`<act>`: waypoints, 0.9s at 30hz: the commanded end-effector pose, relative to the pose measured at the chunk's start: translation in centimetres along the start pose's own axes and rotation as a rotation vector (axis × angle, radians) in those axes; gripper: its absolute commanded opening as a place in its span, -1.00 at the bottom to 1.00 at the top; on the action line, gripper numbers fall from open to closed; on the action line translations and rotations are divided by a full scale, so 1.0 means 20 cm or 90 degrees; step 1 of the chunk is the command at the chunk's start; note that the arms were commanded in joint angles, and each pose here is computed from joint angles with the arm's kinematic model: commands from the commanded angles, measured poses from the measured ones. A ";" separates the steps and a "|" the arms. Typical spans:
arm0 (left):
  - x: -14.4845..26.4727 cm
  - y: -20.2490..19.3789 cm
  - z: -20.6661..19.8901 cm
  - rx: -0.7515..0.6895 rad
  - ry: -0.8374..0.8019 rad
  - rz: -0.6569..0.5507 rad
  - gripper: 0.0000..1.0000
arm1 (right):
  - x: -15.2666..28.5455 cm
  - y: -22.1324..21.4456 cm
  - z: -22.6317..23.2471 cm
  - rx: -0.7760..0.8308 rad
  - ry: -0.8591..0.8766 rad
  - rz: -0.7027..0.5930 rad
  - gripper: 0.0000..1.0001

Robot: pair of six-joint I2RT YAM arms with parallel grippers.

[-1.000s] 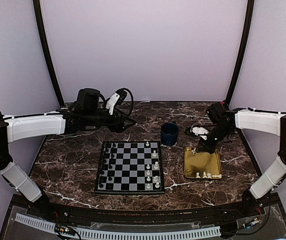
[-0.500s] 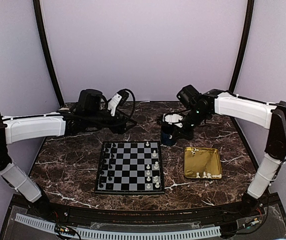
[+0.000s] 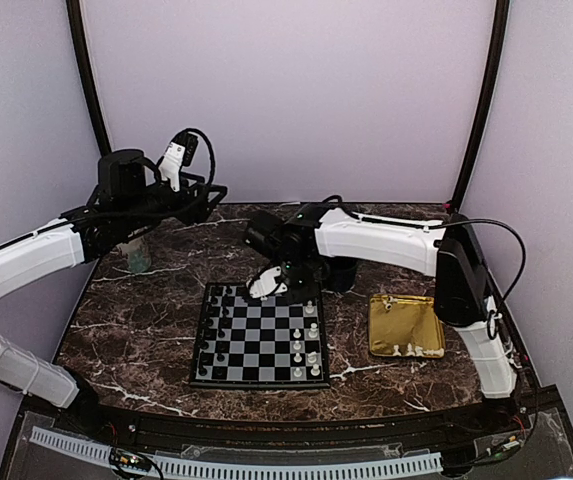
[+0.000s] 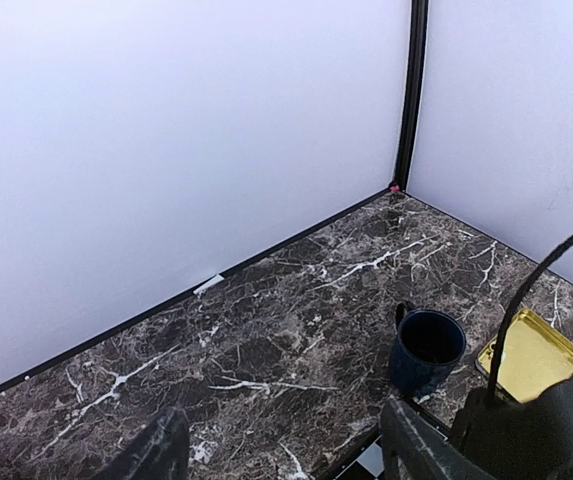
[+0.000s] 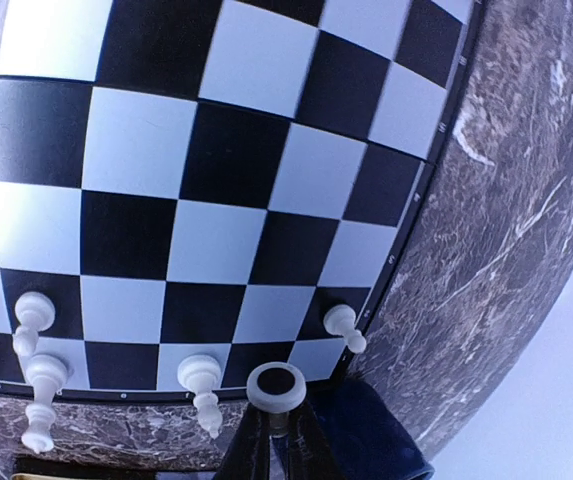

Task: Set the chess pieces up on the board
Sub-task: Place the pawn on the chessboard.

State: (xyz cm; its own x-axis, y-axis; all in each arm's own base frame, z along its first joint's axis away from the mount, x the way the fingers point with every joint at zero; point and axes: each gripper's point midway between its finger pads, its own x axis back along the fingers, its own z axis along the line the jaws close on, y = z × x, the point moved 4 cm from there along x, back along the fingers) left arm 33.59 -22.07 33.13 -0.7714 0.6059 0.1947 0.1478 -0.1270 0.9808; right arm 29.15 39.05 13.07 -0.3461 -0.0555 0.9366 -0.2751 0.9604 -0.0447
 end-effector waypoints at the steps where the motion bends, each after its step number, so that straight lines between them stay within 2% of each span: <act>1: 0.00 -0.03 0.01 -0.001 -0.002 0.002 0.35 | -0.02 0.00 0.02 0.124 -0.063 0.134 -0.85; 7: -0.01 -0.04 0.00 0.003 -0.013 0.005 0.35 | -0.07 0.06 0.08 0.205 -0.115 0.189 -0.81; 10: -0.01 -0.04 0.00 0.004 -0.016 0.006 0.34 | -0.06 0.11 0.09 0.229 -0.147 0.179 -0.66; 11: -0.01 -0.04 -0.01 0.004 -0.017 0.007 0.34 | -0.05 0.11 0.09 0.232 -0.156 0.174 -0.53; 12: -0.01 -0.05 0.00 0.005 -0.016 0.010 0.34 | -0.05 0.12 0.09 0.235 -0.164 0.170 -0.47; 15: -0.02 -0.06 0.00 0.005 -0.016 0.014 0.34 | -0.03 0.12 0.09 0.236 -0.173 0.162 -0.43; 20: -0.03 -0.07 -0.01 0.006 -0.021 0.020 0.34 | 0.14 0.09 0.02 0.182 -0.195 0.101 -0.42; 27: -0.09 -0.15 -0.02 0.009 -0.042 0.062 0.30 | 0.48 -0.08 -0.14 0.024 -0.210 -0.042 -0.38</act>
State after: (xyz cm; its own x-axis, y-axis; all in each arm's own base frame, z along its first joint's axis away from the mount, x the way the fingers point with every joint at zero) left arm 34.04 -22.76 30.91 -0.7417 0.6229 0.2490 0.1953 -0.1546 0.9685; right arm 27.64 39.39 17.44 -0.6121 -0.0664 0.7880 -0.4049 0.8823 -0.2401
